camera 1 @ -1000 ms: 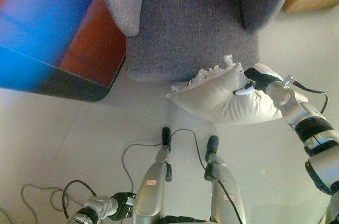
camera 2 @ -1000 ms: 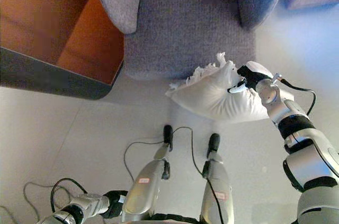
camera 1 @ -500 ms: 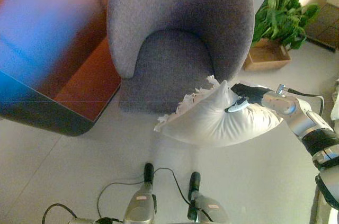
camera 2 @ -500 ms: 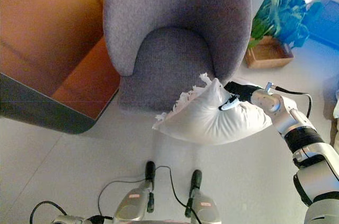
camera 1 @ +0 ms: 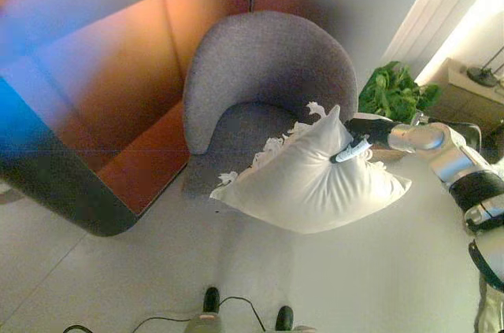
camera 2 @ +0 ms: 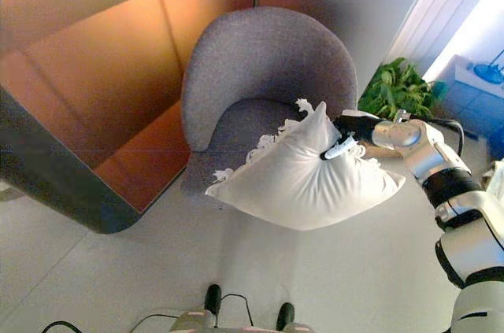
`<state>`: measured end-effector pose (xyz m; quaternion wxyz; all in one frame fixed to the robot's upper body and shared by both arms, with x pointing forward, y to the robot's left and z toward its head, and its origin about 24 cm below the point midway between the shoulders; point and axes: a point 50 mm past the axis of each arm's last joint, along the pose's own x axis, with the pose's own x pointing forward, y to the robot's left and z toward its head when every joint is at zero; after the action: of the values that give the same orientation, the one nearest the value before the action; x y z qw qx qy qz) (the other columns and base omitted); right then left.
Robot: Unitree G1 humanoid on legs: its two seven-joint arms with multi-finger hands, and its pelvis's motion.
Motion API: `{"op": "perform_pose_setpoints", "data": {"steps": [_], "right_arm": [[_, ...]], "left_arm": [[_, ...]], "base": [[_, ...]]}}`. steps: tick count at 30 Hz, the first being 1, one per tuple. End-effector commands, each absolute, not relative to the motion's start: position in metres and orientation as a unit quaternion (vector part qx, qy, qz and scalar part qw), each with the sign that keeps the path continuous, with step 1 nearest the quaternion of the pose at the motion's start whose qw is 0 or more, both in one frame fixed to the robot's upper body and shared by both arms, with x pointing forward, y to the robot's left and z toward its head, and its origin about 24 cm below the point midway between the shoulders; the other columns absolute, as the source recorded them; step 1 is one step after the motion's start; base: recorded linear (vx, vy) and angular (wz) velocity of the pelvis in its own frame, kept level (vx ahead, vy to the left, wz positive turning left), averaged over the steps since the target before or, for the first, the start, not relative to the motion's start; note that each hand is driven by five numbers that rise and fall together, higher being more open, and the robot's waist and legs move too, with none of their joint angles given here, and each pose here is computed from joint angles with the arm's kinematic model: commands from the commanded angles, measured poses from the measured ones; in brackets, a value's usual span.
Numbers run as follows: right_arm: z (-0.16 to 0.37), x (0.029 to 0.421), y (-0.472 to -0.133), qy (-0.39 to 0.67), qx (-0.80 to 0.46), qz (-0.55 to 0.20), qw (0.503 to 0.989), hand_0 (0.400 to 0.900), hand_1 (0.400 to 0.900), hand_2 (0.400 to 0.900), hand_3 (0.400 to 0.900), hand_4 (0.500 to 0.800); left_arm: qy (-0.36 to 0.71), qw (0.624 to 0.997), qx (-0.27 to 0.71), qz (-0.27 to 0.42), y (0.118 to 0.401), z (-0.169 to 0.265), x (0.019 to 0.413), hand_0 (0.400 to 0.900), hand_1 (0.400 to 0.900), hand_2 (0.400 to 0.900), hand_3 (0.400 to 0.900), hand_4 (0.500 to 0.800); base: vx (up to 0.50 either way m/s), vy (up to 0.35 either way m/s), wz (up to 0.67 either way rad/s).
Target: Pick up the pillow and put it on the sofa.
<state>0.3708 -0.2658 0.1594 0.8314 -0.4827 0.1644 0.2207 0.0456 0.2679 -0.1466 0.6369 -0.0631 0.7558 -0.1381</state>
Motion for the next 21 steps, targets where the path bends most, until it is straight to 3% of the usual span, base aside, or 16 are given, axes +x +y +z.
{"op": "perform_pose_setpoints", "data": {"steps": [1,14,20,21], "right_arm": [[0.275,0.393,-0.245,0.013,-0.465,0.148,0.873,0.400,0.400,0.400,0.400,0.500],[0.284,0.402,-0.254,0.060,-0.424,0.054,0.902,0.400,0.400,0.400,0.400,0.500],[0.292,0.399,-0.274,0.082,-0.430,-0.026,0.899,0.400,0.400,0.400,0.400,0.500],[0.295,0.398,-0.280,0.080,-0.434,-0.058,0.896,0.737,0.737,0.737,0.737,0.702]], "left_arm": [[0.789,0.593,-0.086,-0.135,0.270,-0.145,0.031,0.900,0.900,0.900,0.900,0.800],[0.817,0.559,-0.085,-0.114,0.275,-0.141,0.023,0.900,0.900,0.900,0.900,0.800],[0.813,0.567,-0.084,-0.105,0.278,-0.139,0.033,0.900,0.900,0.900,0.900,0.800],[0.810,0.571,-0.084,-0.105,0.278,-0.139,0.036,0.900,0.900,0.900,0.900,0.800]], "base": [[0.090,0.028,0.12],[0.076,0.021,0.12],[-0.015,-0.010,0.10],[-0.091,-0.031,0.10]]}}
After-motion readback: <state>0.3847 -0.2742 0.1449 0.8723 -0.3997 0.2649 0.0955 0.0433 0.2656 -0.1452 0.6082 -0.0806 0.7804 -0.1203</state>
